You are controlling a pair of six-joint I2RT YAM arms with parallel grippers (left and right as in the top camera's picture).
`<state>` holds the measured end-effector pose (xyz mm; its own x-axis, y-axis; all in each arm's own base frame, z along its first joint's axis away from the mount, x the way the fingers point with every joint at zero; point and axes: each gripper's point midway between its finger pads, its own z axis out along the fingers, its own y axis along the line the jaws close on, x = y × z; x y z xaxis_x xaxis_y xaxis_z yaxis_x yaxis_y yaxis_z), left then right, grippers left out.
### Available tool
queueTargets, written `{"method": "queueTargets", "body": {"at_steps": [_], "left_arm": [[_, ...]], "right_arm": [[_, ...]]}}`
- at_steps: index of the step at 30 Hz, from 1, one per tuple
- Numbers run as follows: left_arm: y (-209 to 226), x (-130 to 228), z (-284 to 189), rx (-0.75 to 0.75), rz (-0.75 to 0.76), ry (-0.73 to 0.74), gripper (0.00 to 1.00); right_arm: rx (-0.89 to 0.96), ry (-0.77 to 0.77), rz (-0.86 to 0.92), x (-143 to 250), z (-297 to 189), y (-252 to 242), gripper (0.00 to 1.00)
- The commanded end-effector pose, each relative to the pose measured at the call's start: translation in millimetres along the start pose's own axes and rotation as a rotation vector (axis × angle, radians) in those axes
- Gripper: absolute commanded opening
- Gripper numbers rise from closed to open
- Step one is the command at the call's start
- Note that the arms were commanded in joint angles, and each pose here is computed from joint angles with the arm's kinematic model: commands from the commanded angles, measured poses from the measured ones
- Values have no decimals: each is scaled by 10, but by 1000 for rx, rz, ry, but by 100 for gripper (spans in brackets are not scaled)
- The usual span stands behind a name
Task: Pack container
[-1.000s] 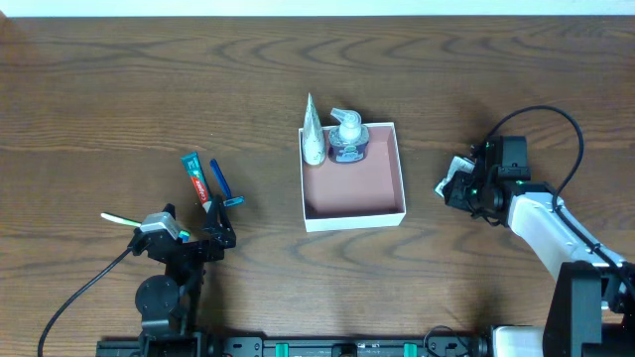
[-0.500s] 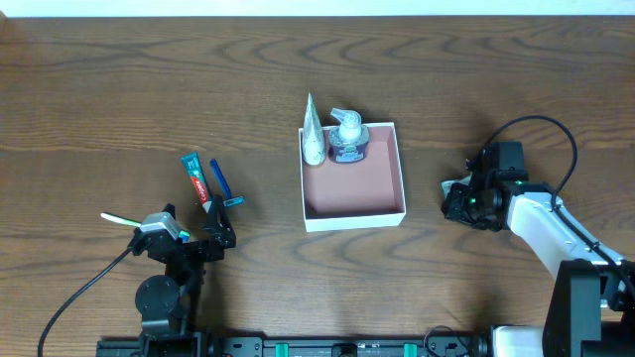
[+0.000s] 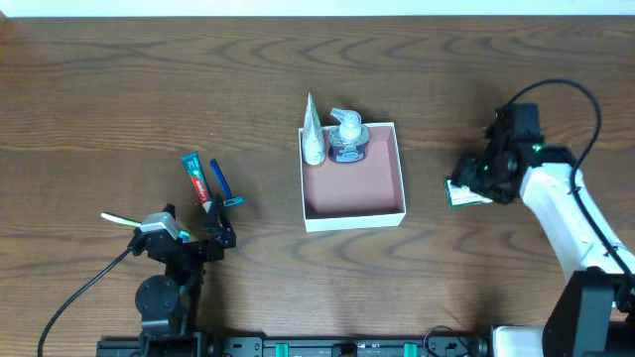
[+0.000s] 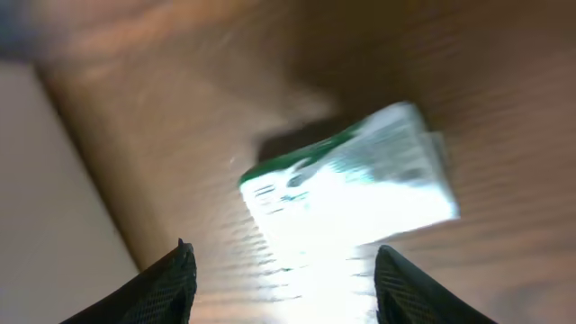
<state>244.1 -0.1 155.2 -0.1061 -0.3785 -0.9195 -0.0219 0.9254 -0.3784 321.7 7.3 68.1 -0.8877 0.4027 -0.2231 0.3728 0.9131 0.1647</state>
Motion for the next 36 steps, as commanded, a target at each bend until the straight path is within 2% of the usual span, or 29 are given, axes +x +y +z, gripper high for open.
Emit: {"method": "queueTargets", "body": {"at_steps": [1,4,15,28,36], "left_arm": [[76,141,19,-20,6,33,98],[76,141,19,-20,6,33,98],[76,141,19,-20,6,33,98],[76,141,19,-20,6,33,98],[76,141,19,-20,6,33,98]], "right_arm": [[126,-73,221,-123,-48,-202,63],[158,-90,313,-144,-10,-262,66],[158,-108,402,-270,255,-265,67],[156,-2,406,-145,720,-238,67],[151,92,348,47,743,-221,64]]}}
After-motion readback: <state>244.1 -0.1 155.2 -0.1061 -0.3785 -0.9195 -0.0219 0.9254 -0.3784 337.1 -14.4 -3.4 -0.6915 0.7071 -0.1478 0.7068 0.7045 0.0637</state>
